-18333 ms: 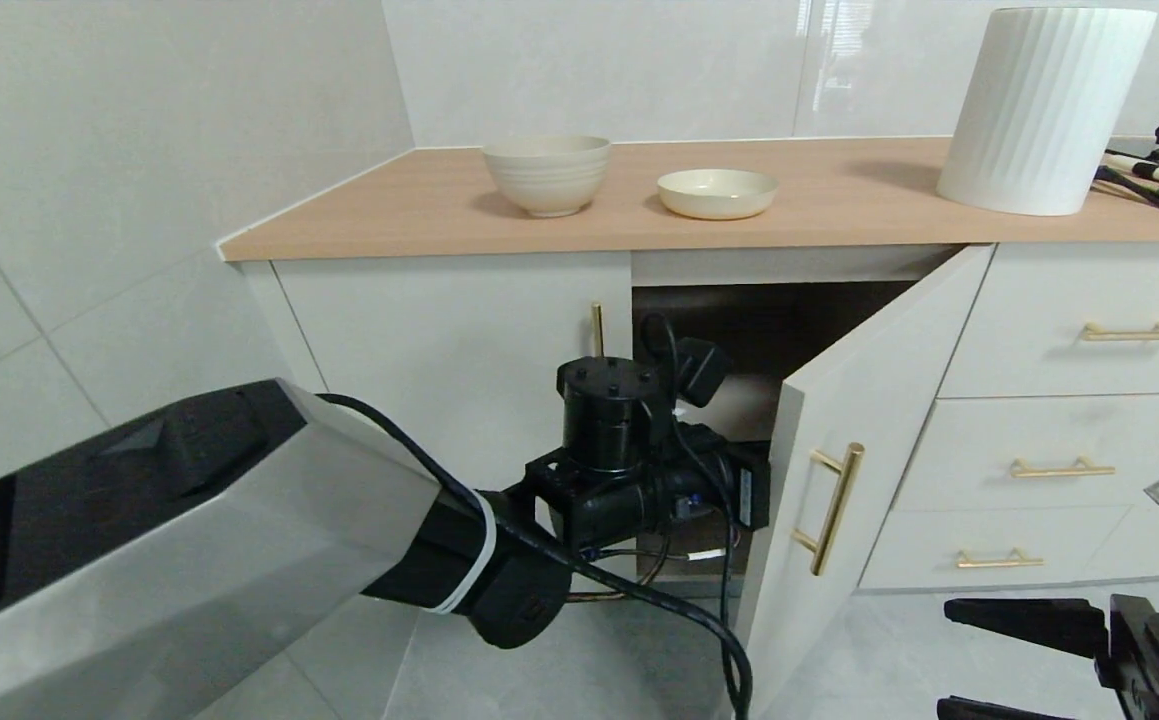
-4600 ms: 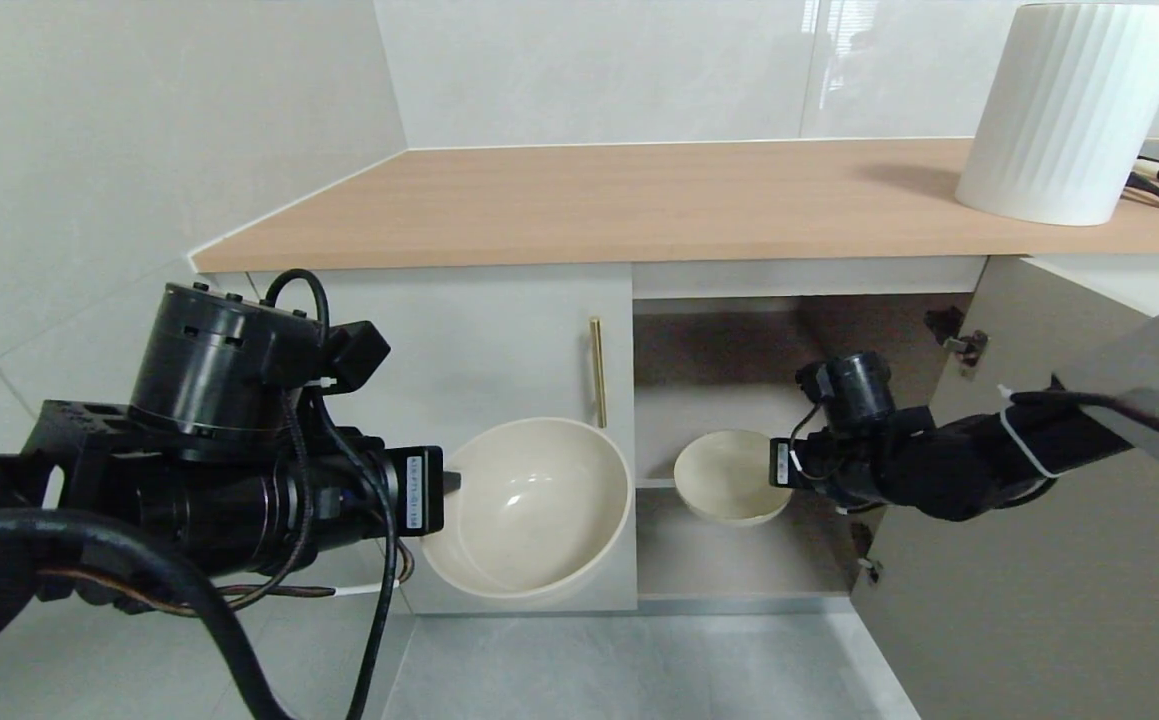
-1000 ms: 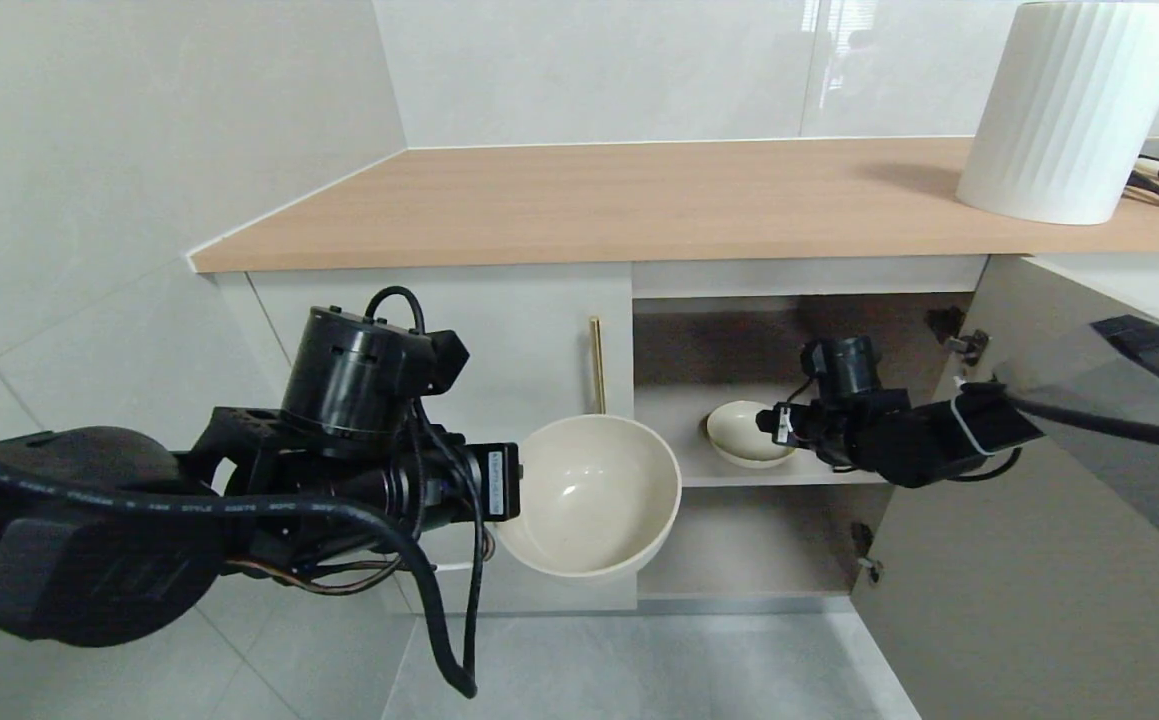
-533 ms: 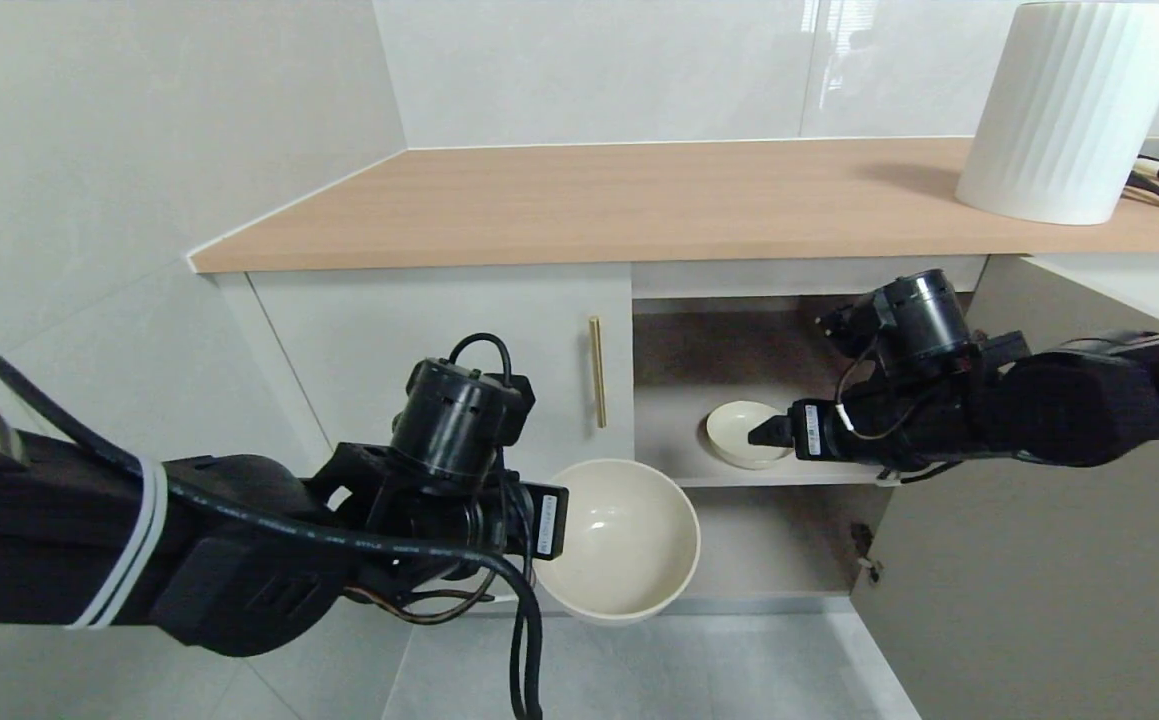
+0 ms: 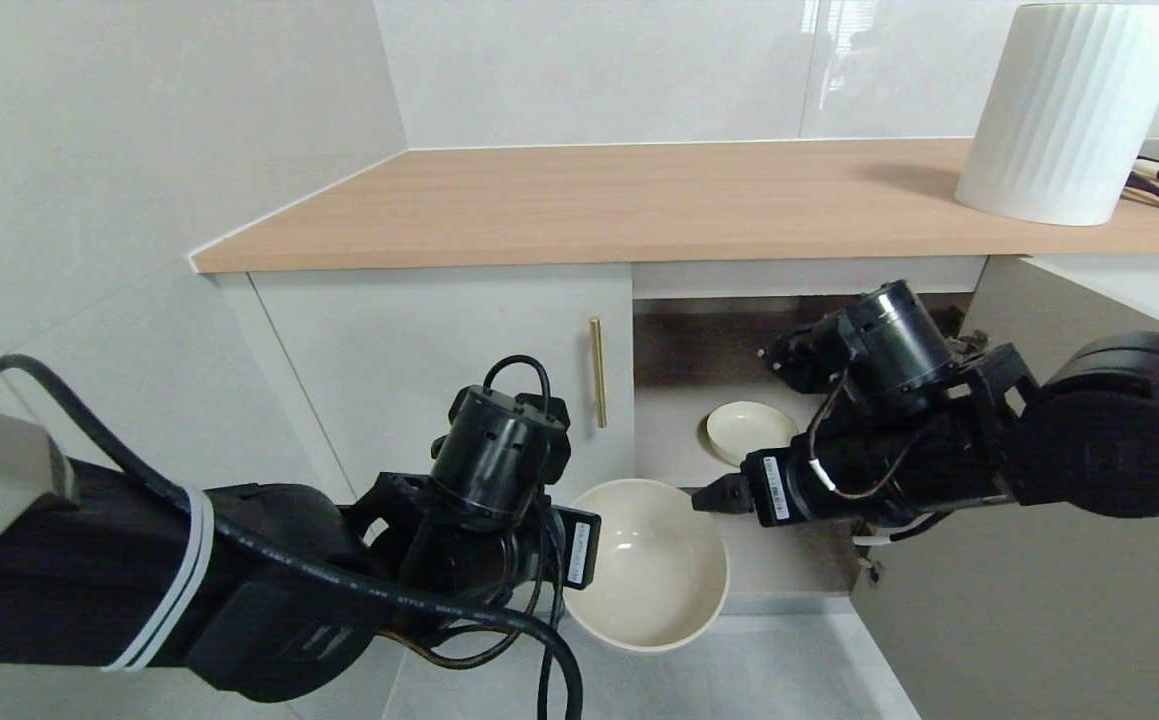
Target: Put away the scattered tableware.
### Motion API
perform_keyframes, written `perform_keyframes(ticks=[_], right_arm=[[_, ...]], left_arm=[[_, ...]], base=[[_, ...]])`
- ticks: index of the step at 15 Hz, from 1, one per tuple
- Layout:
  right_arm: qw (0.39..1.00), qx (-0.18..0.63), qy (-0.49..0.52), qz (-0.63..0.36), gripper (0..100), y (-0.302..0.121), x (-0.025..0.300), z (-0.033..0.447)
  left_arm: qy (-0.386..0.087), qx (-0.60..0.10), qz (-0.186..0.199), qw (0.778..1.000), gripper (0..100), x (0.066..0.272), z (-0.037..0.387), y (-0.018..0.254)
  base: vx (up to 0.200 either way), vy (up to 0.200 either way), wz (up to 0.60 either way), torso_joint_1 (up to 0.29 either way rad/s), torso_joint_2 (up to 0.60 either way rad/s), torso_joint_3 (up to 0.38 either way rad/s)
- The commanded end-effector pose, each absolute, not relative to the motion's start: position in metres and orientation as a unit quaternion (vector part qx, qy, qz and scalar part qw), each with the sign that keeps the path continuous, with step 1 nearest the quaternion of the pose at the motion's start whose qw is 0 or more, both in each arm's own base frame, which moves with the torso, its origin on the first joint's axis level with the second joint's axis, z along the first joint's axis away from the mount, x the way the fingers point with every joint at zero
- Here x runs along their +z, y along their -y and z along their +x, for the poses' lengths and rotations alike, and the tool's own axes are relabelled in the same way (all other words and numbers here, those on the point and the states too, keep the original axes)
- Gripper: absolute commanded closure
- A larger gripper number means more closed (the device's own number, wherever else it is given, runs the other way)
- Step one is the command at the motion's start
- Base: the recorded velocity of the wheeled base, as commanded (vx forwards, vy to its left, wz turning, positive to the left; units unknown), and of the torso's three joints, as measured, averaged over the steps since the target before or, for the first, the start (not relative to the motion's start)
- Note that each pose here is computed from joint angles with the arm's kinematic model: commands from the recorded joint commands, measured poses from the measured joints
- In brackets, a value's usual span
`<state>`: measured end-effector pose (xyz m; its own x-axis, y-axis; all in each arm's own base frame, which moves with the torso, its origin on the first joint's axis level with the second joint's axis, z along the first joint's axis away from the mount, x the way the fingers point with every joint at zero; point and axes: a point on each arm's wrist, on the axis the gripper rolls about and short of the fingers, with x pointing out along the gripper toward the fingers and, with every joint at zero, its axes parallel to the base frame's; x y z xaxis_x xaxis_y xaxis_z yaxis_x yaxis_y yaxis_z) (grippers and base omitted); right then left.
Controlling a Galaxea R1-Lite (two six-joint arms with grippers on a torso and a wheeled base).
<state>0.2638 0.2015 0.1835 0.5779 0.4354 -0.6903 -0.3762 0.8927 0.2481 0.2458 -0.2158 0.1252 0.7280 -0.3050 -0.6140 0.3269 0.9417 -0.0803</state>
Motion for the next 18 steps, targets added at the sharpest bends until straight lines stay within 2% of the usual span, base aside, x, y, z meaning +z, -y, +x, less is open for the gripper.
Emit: perform_keyframes(ticks=[1,6,7,17,18], right_arm=[[0.875,0.23,-0.425,0.021,0,-0.2177,0.1603,0.269],[0.874,0.226,-0.43,0.02,0,-0.2197,0.1554,0.2716],[0.874,0.226,-0.431,0.019,100,-0.2205,0.1538,0.2725],[0.874,0.227,-0.43,0.019,100,-0.2214,0.1527,0.2728],[0.874,0.226,-0.43,0.019,100,-0.221,0.1527,0.2731]], left_arm=[[-0.326,-0.174,0.018,0.929,100,0.1256,0.2416,0.2163],[-0.322,-0.177,0.016,0.93,100,0.1275,0.2393,0.2161],[-0.322,-0.177,0.016,0.93,100,0.1275,0.2393,0.2161],[-0.323,-0.177,0.018,0.93,100,0.1267,0.239,0.2158],[-0.326,-0.178,0.024,0.928,0,0.1245,0.2375,0.2151]], base=[[0.0,0.0,0.0,0.0,0.0,0.0],[0.0,0.0,0.0,0.0,0.0,0.0],[0.0,0.0,0.0,0.0,0.0,0.0],[0.0,0.0,0.0,0.0,0.0,0.0],[0.0,0.0,0.0,0.0,0.0,0.0]])
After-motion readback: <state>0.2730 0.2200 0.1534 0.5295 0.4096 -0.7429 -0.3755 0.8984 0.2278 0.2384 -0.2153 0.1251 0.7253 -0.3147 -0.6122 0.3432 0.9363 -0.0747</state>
